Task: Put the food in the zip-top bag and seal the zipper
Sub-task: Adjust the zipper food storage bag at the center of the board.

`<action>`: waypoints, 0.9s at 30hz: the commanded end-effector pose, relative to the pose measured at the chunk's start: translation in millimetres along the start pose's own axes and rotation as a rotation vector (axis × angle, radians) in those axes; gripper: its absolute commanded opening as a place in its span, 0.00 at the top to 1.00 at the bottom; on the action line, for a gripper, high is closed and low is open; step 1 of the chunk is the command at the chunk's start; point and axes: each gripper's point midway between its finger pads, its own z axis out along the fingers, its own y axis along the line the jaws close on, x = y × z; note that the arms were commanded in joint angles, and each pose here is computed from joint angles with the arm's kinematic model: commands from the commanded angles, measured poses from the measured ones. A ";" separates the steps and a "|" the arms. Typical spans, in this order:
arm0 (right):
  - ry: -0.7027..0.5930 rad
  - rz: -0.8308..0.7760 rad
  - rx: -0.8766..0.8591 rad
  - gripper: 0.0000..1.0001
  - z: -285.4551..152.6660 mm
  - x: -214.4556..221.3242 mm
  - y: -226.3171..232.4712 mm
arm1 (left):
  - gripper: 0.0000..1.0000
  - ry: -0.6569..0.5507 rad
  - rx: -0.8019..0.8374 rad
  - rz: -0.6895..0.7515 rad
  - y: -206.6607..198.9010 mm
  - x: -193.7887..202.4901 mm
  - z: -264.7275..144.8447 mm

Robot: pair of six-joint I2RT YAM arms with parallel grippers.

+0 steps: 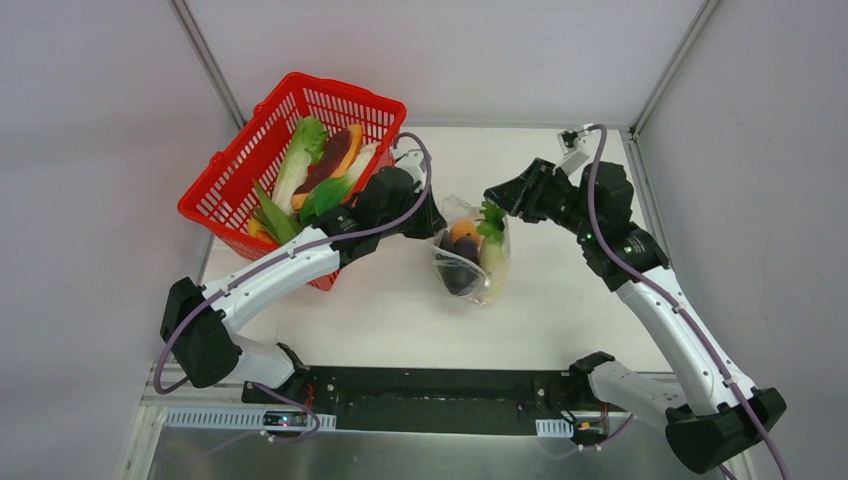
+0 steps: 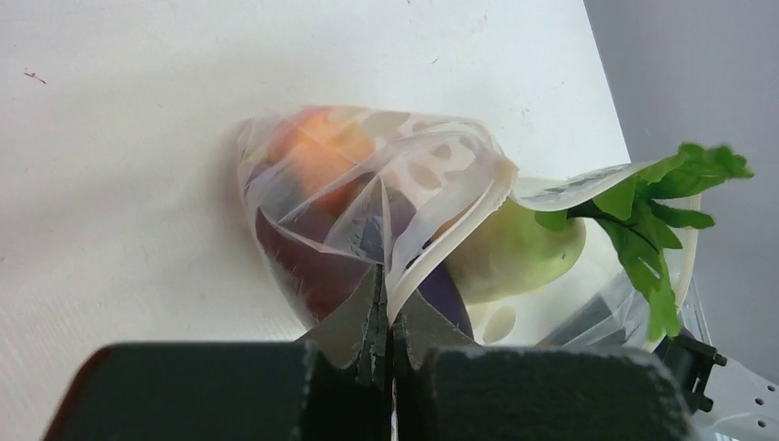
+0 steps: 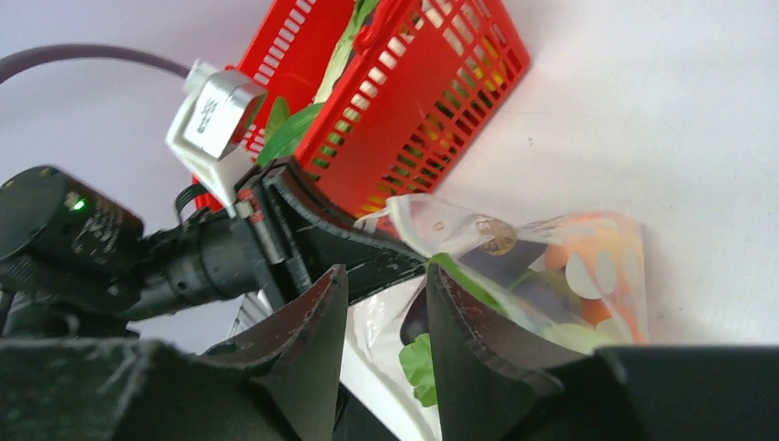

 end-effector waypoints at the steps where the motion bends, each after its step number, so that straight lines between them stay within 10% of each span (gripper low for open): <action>1: -0.001 -0.045 -0.121 0.60 -20.9 -12.7 37.4 | 1.00 -0.052 0.053 -0.058 -17.4 -22.3 -5.1; 10: 0.259 -0.119 0.019 0.60 -10.6 44.2 20.4 | 1.00 -0.038 0.030 -0.112 -15.9 -18.9 -5.8; 27: 0.224 -0.338 0.603 0.36 12.7 62.3 -81.5 | 1.00 0.003 0.035 -0.099 -21.0 -5.5 -0.7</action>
